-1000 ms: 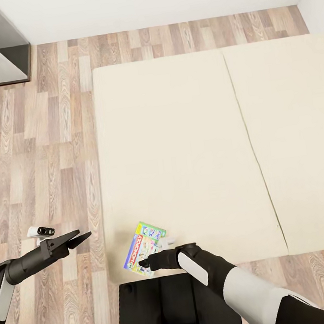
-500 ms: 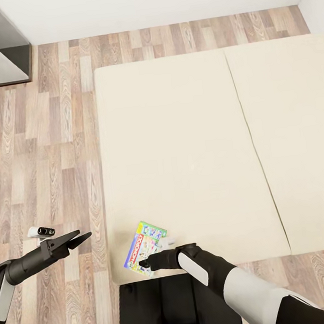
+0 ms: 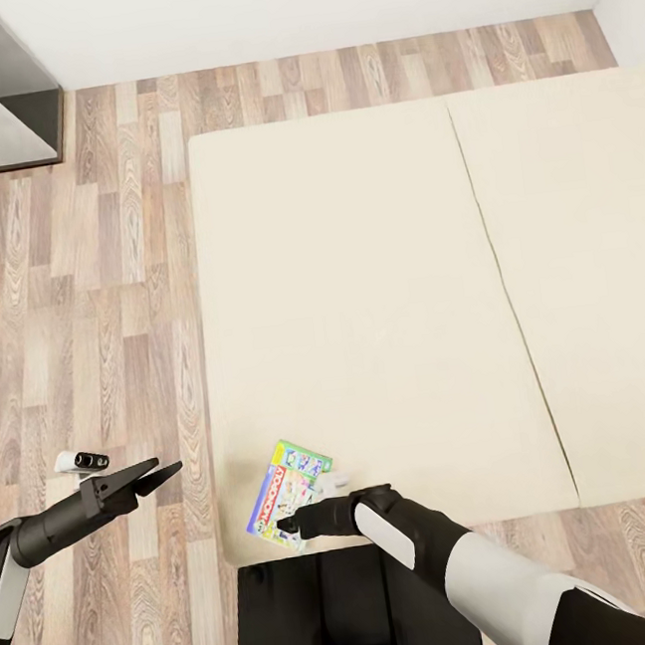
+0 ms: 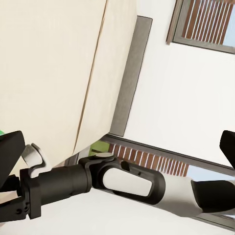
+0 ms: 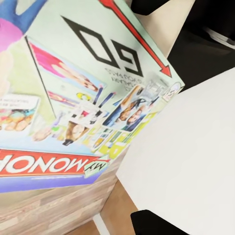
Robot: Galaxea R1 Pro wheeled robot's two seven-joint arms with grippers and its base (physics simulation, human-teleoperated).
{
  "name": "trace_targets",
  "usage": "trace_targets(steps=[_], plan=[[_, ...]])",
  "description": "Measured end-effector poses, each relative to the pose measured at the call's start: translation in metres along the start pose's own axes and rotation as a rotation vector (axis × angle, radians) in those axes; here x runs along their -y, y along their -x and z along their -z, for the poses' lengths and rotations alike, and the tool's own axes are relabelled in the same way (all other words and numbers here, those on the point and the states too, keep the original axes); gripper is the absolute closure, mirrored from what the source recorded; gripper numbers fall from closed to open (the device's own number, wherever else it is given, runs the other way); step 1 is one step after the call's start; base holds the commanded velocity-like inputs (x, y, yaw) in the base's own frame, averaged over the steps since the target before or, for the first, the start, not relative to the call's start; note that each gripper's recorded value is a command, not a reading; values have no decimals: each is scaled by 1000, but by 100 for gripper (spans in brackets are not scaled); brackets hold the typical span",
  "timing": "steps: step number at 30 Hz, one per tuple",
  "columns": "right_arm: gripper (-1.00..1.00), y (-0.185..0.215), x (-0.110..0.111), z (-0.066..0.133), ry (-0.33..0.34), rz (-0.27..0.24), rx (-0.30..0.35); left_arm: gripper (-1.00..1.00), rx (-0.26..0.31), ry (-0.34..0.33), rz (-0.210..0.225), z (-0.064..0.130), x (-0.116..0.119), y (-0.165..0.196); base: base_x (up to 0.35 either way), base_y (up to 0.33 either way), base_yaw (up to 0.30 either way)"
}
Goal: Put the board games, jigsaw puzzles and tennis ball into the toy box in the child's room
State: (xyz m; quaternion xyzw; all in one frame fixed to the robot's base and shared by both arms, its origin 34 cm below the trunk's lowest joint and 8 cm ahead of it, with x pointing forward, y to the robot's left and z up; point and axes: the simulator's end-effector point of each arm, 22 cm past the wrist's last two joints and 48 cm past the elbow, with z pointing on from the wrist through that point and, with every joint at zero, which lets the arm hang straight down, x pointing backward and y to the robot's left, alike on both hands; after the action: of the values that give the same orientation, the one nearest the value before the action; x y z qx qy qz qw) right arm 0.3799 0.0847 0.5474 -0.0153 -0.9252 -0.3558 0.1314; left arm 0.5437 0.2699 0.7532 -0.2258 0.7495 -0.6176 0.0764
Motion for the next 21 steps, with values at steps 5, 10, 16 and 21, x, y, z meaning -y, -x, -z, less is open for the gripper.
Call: trace_targets(steps=[5, 10, 16, 21], plan=[[-100, 0, 0, 0, 0, 1, 0, -100, 0, 0, -1, 0, 0, 0, 0, 0, 0], [-100, -1, 0, 0, -1, 1, -2, -100, 0, -1, 0, 0, 0, 0, 0, 0, 0], [-100, 0, 0, 0, 0, 0, -2, -100, 0, -1, 0, 0, 0, 0, 0, 22, 0], [-100, -1, 0, 0, 0, 0, -2, -100, 0, 0, 0, 0, 0, 0, 0, 163, 0]])
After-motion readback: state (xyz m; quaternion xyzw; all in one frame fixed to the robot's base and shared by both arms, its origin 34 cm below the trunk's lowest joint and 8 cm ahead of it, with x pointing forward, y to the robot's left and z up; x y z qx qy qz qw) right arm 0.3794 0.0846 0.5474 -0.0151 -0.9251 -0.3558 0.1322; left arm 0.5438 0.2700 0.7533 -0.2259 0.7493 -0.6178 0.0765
